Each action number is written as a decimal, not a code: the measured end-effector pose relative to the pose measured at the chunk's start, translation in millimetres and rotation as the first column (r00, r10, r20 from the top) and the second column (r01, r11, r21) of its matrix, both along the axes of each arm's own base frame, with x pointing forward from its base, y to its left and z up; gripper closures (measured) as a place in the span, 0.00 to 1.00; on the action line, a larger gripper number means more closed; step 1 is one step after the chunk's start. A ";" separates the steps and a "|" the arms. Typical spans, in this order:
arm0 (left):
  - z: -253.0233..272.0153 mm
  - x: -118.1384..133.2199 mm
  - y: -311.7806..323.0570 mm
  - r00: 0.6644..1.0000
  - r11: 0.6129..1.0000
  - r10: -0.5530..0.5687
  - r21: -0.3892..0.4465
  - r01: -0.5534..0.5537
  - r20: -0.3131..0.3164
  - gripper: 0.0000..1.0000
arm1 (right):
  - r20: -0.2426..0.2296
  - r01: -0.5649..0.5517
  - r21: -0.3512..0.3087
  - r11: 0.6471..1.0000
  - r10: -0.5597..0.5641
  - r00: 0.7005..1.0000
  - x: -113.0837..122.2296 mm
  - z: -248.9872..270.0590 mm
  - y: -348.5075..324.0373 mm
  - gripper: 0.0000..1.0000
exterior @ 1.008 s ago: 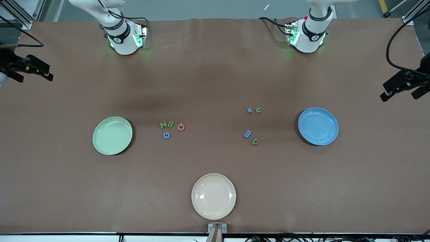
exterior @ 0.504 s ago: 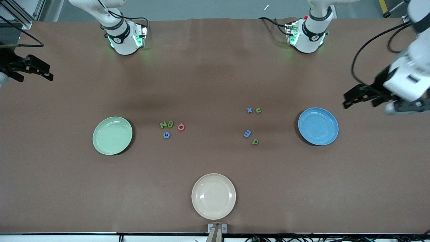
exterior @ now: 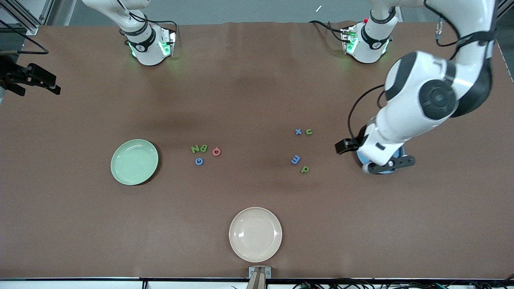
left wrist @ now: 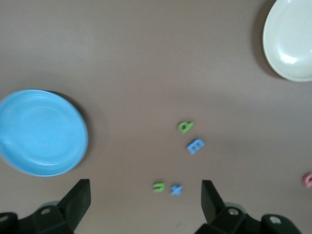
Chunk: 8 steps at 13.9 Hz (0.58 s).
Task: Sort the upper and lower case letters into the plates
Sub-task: 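Reach the left gripper to the green a while the right gripper reaches blue G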
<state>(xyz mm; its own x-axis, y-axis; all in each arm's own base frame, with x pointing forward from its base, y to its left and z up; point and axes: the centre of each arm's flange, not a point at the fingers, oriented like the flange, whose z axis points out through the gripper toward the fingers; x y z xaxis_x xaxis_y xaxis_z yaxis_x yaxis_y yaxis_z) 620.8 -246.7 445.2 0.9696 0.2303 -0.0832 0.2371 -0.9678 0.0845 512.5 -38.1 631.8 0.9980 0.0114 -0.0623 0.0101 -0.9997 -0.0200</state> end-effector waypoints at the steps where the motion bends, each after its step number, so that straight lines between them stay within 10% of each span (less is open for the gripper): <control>1: -13.9 1.6 -12.2 1.000 1.000 0.027 -0.004 -0.027 0.000 0.00 | -0.010 0.005 0.000 1.000 -0.005 1.000 2.9 -5.4 -2.8 0.00; 8: -122.9 -7.5 -89.5 0.980 0.976 0.198 0.092 -0.198 0.013 0.00 | -0.078 0.070 -0.004 0.998 -0.071 0.994 35.4 -63.9 -41.9 0.00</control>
<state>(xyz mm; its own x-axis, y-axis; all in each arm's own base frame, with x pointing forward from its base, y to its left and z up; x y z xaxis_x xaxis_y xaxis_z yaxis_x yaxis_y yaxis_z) 613.2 -336.2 322.3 0.9042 0.4244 -0.0486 0.4249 -0.9053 -0.0017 547.8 -80.0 568.0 0.9885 -0.0589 -0.1396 -0.0619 -0.9979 -0.0169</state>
